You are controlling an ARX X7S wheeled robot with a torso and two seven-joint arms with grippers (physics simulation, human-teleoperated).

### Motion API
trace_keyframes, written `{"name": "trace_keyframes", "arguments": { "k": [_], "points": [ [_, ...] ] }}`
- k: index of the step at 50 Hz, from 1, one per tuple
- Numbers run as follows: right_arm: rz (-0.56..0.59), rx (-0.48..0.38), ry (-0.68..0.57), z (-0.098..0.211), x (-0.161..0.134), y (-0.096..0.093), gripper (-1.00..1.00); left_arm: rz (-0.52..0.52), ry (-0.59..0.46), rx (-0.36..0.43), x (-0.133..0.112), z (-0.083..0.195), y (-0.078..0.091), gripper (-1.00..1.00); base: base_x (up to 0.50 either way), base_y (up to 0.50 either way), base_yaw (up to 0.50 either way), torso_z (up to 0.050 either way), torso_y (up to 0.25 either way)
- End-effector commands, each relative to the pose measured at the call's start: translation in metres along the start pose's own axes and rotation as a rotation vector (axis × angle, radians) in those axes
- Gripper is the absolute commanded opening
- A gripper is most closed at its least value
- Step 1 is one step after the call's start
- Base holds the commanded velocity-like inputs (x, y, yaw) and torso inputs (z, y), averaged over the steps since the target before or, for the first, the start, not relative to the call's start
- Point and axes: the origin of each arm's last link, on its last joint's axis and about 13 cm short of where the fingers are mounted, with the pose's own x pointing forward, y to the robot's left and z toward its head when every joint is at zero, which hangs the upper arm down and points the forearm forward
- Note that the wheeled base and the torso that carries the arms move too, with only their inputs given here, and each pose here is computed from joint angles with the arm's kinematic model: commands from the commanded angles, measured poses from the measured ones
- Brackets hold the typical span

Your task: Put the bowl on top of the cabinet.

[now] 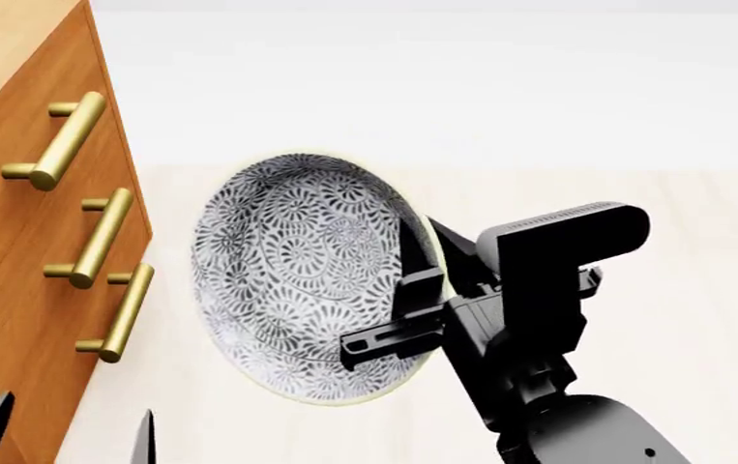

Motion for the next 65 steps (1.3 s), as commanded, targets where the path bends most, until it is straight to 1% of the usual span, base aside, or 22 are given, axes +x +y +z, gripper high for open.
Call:
{"name": "trace_keyframes", "arguments": {
  "k": [1, 2, 3, 6, 8, 10, 12, 14, 20, 24, 29, 39, 42, 47, 56, 65],
  "points": [
    [0.023, 0.067, -0.028, 0.006, 0.001, -0.011, -1.0, -0.031, -0.005, 0.04, 0.005, 0.013, -0.002, 1.0, 0.0, 0.0, 0.0, 0.0, 0.0],
    [0.037, 0.09, -0.031, 0.008, 0.0, -0.012, -1.0, -0.031, -0.008, 0.043, 0.005, 0.015, -0.002, 1.0, 0.0, 0.0, 0.0, 0.0, 0.0],
    [0.039, 0.095, -0.029, 0.008, 0.0, -0.012, -1.0, -0.031, -0.009, 0.044, 0.005, 0.015, -0.003, 1.0, 0.0, 0.0, 0.0, 0.0, 0.0],
    [0.041, 0.094, -0.027, 0.006, 0.001, -0.012, -1.0, -0.04, -0.012, 0.046, 0.008, 0.02, -0.004, 1.0, 0.0, 0.0, 0.0, 0.0, 0.003],
    [0.039, 0.088, -0.025, 0.004, 0.001, -0.012, -1.0, -0.066, -0.013, 0.037, 0.011, 0.024, -0.006, 1.0, 0.0, 0.0, 0.0, 0.0, 0.0],
    [0.039, 0.078, -0.021, 0.002, 0.001, -0.011, -1.0, -0.088, -0.013, 0.038, 0.019, 0.029, -0.009, 1.0, 0.0, 0.0, 0.0, 0.0, 0.0],
    [0.034, 0.069, -0.023, 0.003, 0.001, -0.01, -1.0, -0.114, -0.018, 0.063, 0.026, 0.036, -0.014, 1.0, 0.0, 0.0, 0.0, 0.0, 0.0],
    [0.033, 0.068, -0.025, 0.003, 0.001, -0.01, -1.0, -0.12, -0.019, 0.077, 0.032, 0.04, -0.017, 1.0, 0.0, 0.0, 0.0, 0.0, 0.0],
    [0.036, 0.067, -0.029, 0.003, 0.0, -0.01, -1.0, -0.133, -0.02, 0.086, 0.037, 0.043, -0.018, 1.0, 0.0, 0.0, 0.0, 0.0, 0.0],
    [0.038, 0.064, -0.028, 0.002, 0.0, -0.009, -1.0, -0.125, -0.01, 0.083, 0.045, 0.041, -0.017, 1.0, 0.0, 0.0, 0.0, 0.004, 0.0],
    [0.055, 0.069, -0.034, 0.003, -0.003, -0.008, -1.0, -0.108, 0.011, 0.098, 0.054, 0.038, -0.014, 1.0, 0.0, 0.0, 0.0, 0.0, 0.0],
    [0.075, 0.062, -0.05, 0.005, -0.009, -0.005, -1.0, -0.095, 0.013, 0.121, 0.057, 0.04, -0.016, 1.0, 0.0, 0.0, 0.0, 0.0, 0.001],
    [0.084, 0.045, -0.056, 0.005, -0.012, -0.002, -1.0, -0.102, 0.01, 0.127, 0.057, 0.042, -0.017, 1.0, 0.0, 0.0, 0.0, 0.0, 0.0],
    [0.092, 0.045, -0.058, 0.006, -0.012, 0.0, -1.0, -0.114, 0.008, 0.111, 0.062, 0.043, -0.018, 1.0, 0.0, 0.0, 0.0, 0.0, 0.0],
    [0.107, 0.031, -0.07, 0.007, -0.018, 0.003, -1.0, -0.155, 0.002, 0.097, 0.068, 0.044, -0.027, 1.0, 0.0, 0.0, 0.0, 0.0, 0.001],
    [0.112, 0.028, -0.074, 0.007, -0.019, 0.003, -1.0, -0.156, 0.007, 0.094, 0.069, 0.042, -0.026, 1.0, 0.0, 0.0, 0.0, 0.0, 0.0]
  ]
}}
